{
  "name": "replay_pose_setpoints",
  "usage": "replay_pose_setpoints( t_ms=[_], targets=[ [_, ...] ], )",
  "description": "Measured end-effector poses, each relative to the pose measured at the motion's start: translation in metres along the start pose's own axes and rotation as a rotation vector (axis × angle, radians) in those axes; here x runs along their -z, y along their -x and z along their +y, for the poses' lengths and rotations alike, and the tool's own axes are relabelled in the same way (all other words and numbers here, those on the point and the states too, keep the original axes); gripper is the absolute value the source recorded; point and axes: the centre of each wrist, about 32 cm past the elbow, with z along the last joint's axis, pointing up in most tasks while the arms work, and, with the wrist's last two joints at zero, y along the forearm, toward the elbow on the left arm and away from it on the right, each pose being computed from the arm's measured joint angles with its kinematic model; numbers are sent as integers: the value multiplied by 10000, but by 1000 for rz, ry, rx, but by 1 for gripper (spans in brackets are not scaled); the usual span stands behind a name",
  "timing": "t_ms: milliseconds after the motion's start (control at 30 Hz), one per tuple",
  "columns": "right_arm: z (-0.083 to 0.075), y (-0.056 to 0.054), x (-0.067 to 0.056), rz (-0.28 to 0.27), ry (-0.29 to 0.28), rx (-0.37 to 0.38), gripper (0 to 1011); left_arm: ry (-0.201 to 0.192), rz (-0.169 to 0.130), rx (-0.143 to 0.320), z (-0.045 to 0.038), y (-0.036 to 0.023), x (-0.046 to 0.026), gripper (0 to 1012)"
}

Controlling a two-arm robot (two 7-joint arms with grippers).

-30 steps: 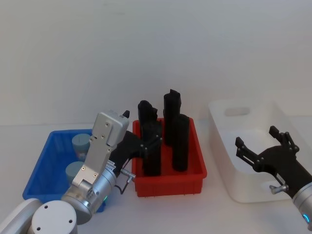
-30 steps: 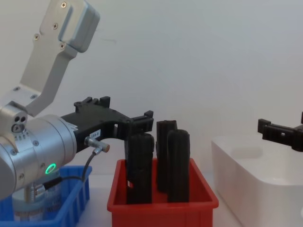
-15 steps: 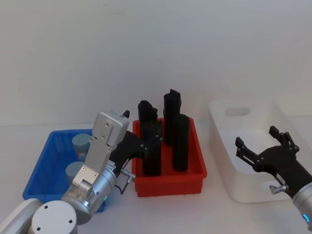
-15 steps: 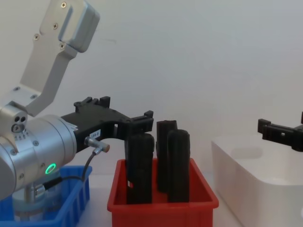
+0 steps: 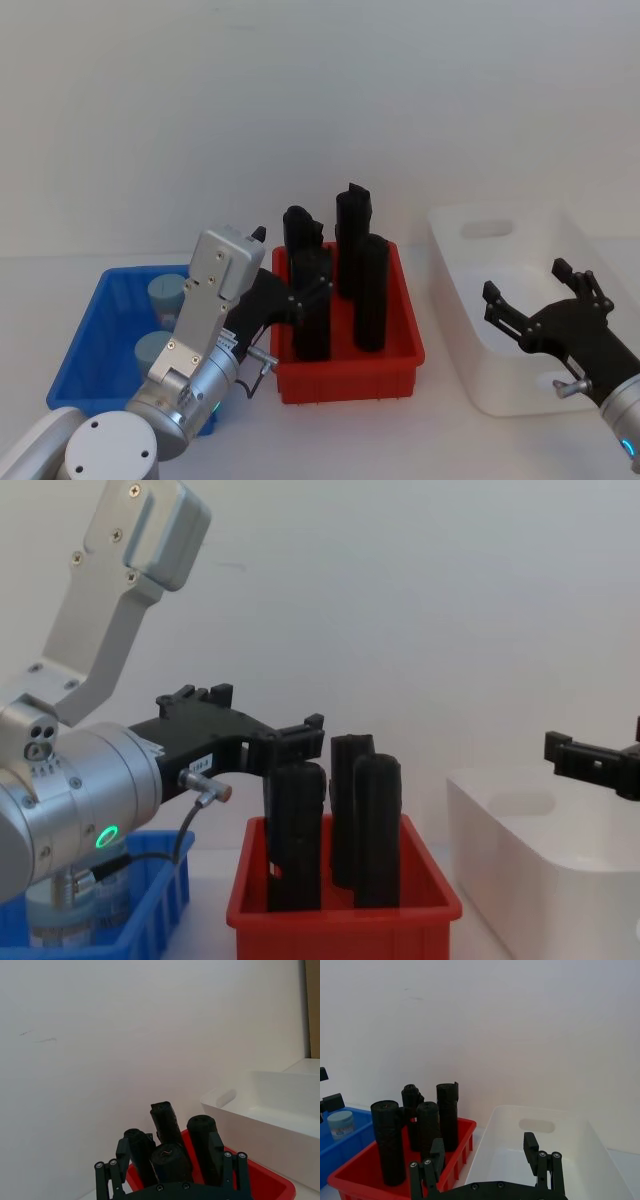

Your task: Pick the cotton swabs from the blue box and place them into the white box.

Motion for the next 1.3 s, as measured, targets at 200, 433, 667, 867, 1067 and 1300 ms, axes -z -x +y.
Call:
replay_pose_setpoints(
  t_ms=[200,433,667,867,1067,1300],
  targets=[
    [0,0,0,0,0,0,1001,0,0,0,0,0,0,1003],
    [0,0,0,0,0,0,1001,0,0,0,0,0,0,1003],
    [0,0,0,0,0,0,1001,0,0,0,0,0,0,1003],
    [0,0,0,0,0,0,1001,0,0,0,0,0,0,1003],
    [0,0,0,0,0,0,1001,0,0,0,0,0,0,1003],
    [0,0,0,0,0,0,1001,0,0,0,0,0,0,1003]
  ],
)
